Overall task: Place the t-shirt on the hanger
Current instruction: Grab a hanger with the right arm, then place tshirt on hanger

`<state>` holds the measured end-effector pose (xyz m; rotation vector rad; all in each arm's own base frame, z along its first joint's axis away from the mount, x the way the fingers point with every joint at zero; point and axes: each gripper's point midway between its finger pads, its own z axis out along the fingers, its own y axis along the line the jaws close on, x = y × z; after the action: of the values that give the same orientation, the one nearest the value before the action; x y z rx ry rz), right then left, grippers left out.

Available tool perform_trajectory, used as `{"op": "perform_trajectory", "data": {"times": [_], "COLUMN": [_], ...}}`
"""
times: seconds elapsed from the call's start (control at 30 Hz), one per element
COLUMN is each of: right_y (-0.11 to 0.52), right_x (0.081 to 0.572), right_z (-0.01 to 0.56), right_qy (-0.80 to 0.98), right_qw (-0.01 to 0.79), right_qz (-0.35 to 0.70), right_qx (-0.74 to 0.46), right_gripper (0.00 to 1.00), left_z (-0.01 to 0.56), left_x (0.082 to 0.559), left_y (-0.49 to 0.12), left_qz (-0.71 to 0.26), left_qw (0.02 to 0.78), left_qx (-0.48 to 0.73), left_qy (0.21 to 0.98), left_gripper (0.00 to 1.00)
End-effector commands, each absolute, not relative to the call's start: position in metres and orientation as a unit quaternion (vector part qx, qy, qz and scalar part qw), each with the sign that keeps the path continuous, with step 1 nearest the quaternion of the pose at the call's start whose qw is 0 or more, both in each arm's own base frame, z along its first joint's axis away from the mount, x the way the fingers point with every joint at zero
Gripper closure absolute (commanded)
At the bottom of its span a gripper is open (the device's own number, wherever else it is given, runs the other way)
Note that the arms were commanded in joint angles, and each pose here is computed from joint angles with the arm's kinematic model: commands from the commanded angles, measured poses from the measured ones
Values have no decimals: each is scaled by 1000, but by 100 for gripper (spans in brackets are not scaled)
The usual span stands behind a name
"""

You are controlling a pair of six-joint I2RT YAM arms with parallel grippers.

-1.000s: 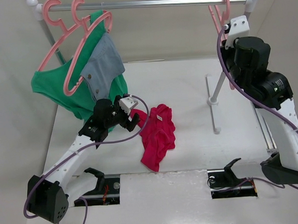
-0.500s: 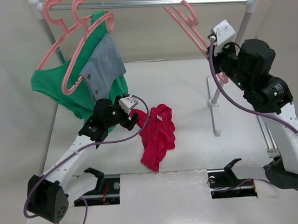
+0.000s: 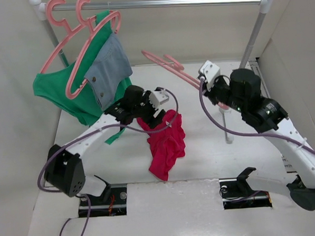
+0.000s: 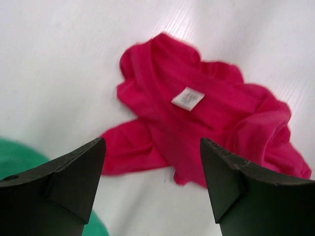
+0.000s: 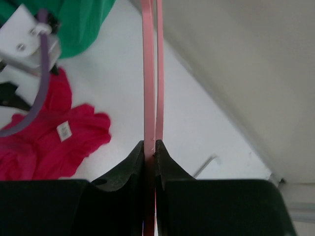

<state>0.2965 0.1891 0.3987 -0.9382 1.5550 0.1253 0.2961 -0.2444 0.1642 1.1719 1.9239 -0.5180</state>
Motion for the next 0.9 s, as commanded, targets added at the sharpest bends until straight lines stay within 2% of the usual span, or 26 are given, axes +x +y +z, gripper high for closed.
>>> {"op": "perform_trajectory", "data": {"times": [0.0, 0.27, 0.5, 0.73, 0.87], "right_y": [182, 138, 116, 115, 114], "right_x": [277, 256, 235, 232, 237], "right_z": [384, 309, 255, 248, 251], "right_qy": [676, 755, 824, 828, 828], "right_qw": [631, 580, 517, 513, 513], "right_qz": [94, 81, 86, 89, 84], "right_qx": [-369, -295, -216, -208, -209], "right_gripper": [100, 100, 100, 100, 100], "left_z": [160, 113, 119, 114, 105], "left_x": [287, 319, 362, 376, 390], "left_y": [-270, -302, -335, -349, -343], "left_qz": [-216, -206, -224, -235, -198], "left_qw": [362, 343, 385, 386, 406], "left_qx": [502, 497, 426, 415, 417], "left_qy": [755, 770, 787, 789, 789], "left_gripper": [28, 30, 35, 35, 39]}}
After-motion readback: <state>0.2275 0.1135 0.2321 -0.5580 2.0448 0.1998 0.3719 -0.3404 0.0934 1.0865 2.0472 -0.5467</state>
